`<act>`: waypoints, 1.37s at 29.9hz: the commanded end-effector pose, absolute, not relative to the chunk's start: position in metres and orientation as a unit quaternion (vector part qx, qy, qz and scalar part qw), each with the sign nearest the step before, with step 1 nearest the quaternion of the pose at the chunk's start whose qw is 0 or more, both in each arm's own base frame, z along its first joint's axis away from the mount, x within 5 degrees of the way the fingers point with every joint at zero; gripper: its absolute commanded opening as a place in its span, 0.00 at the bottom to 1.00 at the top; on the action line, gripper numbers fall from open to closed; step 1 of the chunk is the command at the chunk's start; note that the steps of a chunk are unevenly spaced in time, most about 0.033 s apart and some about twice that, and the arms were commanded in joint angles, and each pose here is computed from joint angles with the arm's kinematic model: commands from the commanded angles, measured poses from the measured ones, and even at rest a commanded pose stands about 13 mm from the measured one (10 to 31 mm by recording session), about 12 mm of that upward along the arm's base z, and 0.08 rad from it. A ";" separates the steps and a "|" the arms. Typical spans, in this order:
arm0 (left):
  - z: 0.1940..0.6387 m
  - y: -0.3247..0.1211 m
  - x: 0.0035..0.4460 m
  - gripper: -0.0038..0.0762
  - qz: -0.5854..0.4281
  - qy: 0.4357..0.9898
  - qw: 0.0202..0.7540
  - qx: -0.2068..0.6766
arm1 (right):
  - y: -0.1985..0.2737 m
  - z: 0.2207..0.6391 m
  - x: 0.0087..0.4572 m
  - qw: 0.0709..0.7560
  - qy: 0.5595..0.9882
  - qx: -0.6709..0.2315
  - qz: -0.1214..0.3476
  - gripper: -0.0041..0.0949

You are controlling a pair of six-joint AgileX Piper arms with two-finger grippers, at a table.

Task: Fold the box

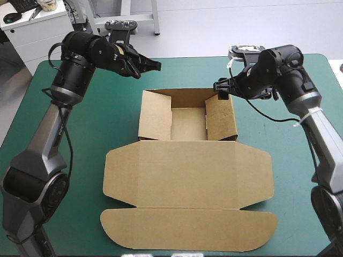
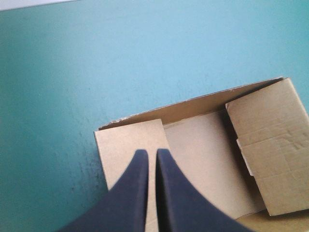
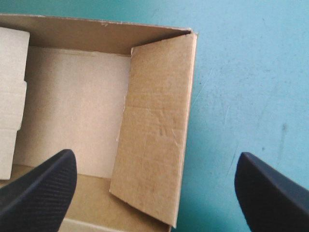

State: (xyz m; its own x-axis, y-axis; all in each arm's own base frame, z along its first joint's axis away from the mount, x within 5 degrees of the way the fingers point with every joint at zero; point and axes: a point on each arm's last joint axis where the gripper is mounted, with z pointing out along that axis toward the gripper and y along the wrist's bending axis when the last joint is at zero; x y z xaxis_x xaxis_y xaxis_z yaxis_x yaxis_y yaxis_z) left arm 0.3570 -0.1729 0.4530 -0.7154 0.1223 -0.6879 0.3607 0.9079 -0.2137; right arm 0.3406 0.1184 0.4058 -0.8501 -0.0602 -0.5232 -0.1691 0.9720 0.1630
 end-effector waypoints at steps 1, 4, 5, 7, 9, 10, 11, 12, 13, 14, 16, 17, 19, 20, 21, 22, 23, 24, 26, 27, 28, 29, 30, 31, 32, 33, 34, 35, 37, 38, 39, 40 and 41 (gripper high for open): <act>0.504 -0.155 0.312 0.04 -0.183 0.884 0.406 0.146 | 0.106 0.432 0.311 0.301 0.947 -0.067 0.091 0.87; 0.526 -0.145 0.289 0.04 -0.189 0.868 0.433 0.151 | 0.101 0.432 0.307 0.304 0.947 -0.065 0.075 0.87; 0.532 -0.142 0.281 0.04 -0.192 0.864 0.440 0.153 | 0.101 0.432 0.307 0.304 0.947 -0.065 0.075 0.87; 0.539 -0.135 0.265 0.04 -0.189 0.857 0.450 0.162 | 0.102 0.430 0.308 0.301 0.948 -0.065 0.078 0.87; 0.544 -0.126 0.246 0.04 -0.186 0.855 0.455 0.168 | 0.104 0.426 0.312 0.295 0.950 -0.063 0.077 0.87; 0.544 -0.123 0.239 0.04 -0.181 0.854 0.456 0.176 | 0.104 0.424 0.314 0.292 0.951 -0.063 0.076 0.87; 0.542 -0.117 0.228 0.04 -0.171 0.855 0.455 0.182 | 0.106 0.420 0.318 0.285 0.953 -0.063 0.074 0.87; 0.540 -0.112 0.221 0.04 -0.161 0.857 0.454 0.186 | 0.106 0.417 0.321 0.284 0.954 -0.063 0.074 0.87; 0.539 -0.106 0.211 0.04 -0.149 0.857 0.456 0.187 | 0.108 0.412 0.325 0.280 0.955 -0.064 0.073 0.87; 0.534 -0.099 0.203 0.04 -0.130 0.862 0.454 0.185 | 0.110 0.406 0.330 0.275 0.957 -0.064 0.071 0.88; 0.520 -0.087 0.191 0.04 -0.098 0.873 0.442 0.180 | 0.113 0.397 0.339 0.262 0.960 -0.066 0.067 0.88; 0.512 -0.081 0.183 0.04 -0.084 0.878 0.436 0.179 | 0.115 0.391 0.346 0.255 0.962 -0.068 0.065 0.88; 0.498 -0.071 0.169 0.04 -0.062 0.885 0.425 0.180 | 0.119 0.386 0.353 0.247 0.964 -0.067 0.070 0.88; 0.488 -0.067 0.162 0.04 -0.050 0.889 0.417 0.184 | 0.121 0.382 0.359 0.242 0.965 -0.067 0.072 0.88; 0.479 -0.062 0.155 0.04 -0.043 0.893 0.409 0.184 | 0.123 0.379 0.363 0.238 0.966 -0.067 0.077 0.88; 0.473 -0.058 0.148 0.04 -0.040 0.893 0.408 0.184 | 0.125 0.376 0.366 0.236 0.966 -0.067 0.078 0.88; 0.460 -0.056 0.143 0.04 -0.037 0.897 0.399 0.186 | 0.127 0.372 0.371 0.230 0.968 -0.067 0.078 0.88; 0.454 -0.053 0.136 0.04 -0.037 0.897 0.400 0.187 | 0.128 0.369 0.374 0.228 0.968 -0.067 0.078 0.88; 0.436 -0.048 0.126 0.04 -0.037 0.897 0.399 0.189 | 0.130 0.361 0.379 0.217 0.971 -0.066 0.077 0.88; 0.426 -0.047 0.123 0.04 -0.036 0.897 0.397 0.190 | 0.130 0.357 0.381 0.213 0.972 -0.066 0.076 0.88; 0.418 -0.045 0.118 0.04 -0.037 0.896 0.400 0.191 | 0.131 0.353 0.383 0.208 0.973 -0.067 0.072 0.88; 0.412 -0.043 0.114 0.04 -0.038 0.893 0.406 0.191 | 0.131 0.350 0.385 0.204 0.974 -0.067 0.071 0.88; 0.405 -0.041 0.109 0.04 -0.041 0.891 0.410 0.190 | 0.132 0.347 0.386 0.200 0.975 -0.067 0.073 0.88; 0.397 -0.040 0.105 0.04 -0.047 0.889 0.416 0.188 | 0.133 0.344 0.387 0.196 0.975 -0.067 0.076 0.88; 0.392 -0.039 0.101 0.04 -0.050 0.886 0.420 0.188 | 0.134 0.340 0.389 0.191 0.976 -0.066 0.078 0.88; 0.385 -0.037 0.097 0.04 -0.053 0.882 0.429 0.188 | 0.135 0.338 0.390 0.189 0.977 -0.066 0.078 0.88; 0.379 -0.035 0.093 0.04 -0.054 0.877 0.438 0.188 | 0.136 0.334 0.391 0.183 0.978 -0.065 0.081 0.87; 0.373 -0.033 0.089 0.04 -0.057 0.872 0.449 0.188 | 0.138 0.331 0.392 0.176 0.978 -0.064 0.086 0.87; 0.365 -0.030 0.080 0.04 -0.063 0.860 0.470 0.185 | 0.139 0.323 0.395 0.166 0.980 -0.064 0.088 0.86; 0.360 -0.029 0.078 0.04 -0.067 0.857 0.477 0.183 | 0.140 0.321 0.396 0.163 0.981 -0.063 0.088 0.85; 0.356 -0.027 0.073 0.04 -0.072 0.852 0.486 0.180 | 0.140 0.318 0.397 0.160 0.981 -0.063 0.088 0.84; 0.351 -0.026 0.071 0.04 -0.075 0.851 0.489 0.178 | 0.140 0.319 0.397 0.160 0.981 -0.063 0.088 0.83; 0.348 -0.025 0.067 0.04 -0.077 0.849 0.492 0.174 | 0.140 0.318 0.397 0.159 0.981 -0.063 0.088 0.83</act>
